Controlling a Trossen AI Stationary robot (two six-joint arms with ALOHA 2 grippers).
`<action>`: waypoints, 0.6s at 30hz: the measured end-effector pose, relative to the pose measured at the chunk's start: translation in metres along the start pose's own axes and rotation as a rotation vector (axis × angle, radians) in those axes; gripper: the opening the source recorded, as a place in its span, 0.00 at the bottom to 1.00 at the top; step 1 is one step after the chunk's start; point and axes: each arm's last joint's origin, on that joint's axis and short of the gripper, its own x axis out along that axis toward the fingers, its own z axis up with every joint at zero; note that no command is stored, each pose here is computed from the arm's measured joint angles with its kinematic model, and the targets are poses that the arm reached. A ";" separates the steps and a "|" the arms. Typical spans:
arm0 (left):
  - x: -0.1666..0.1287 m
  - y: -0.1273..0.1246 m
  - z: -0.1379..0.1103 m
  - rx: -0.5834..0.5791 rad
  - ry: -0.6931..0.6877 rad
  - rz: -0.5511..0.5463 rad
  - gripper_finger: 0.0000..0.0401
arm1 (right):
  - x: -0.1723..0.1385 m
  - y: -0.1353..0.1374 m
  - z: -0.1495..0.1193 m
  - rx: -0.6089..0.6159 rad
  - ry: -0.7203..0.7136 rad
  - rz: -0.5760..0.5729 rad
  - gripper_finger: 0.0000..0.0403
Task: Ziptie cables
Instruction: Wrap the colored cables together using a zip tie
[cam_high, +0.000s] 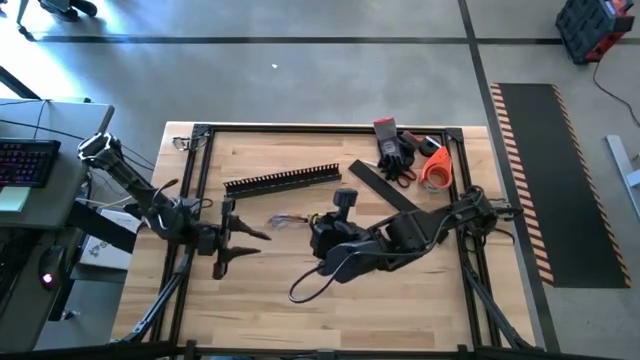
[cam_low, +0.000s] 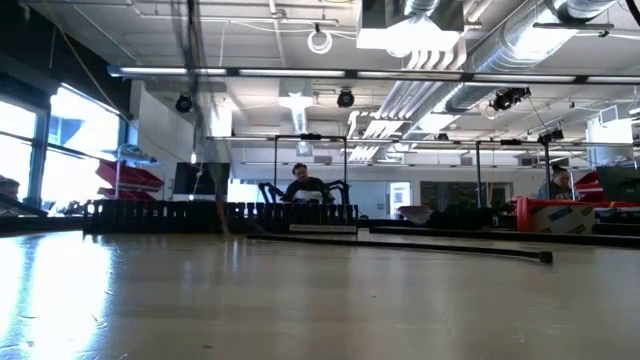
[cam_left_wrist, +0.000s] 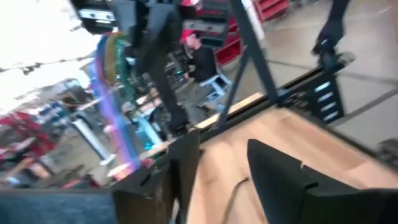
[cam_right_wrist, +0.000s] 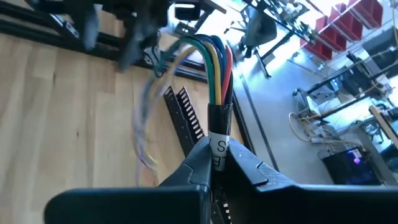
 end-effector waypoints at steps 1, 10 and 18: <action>0.001 0.001 0.000 0.020 0.003 0.011 0.43 | 0.000 0.000 0.000 -0.001 0.001 0.005 0.01; 0.001 0.000 0.024 0.165 -0.087 0.082 0.54 | 0.000 0.000 -0.001 -0.002 0.008 0.007 0.01; 0.036 -0.012 0.016 0.312 -0.001 0.283 0.54 | 0.000 0.000 -0.001 0.000 0.006 0.008 0.01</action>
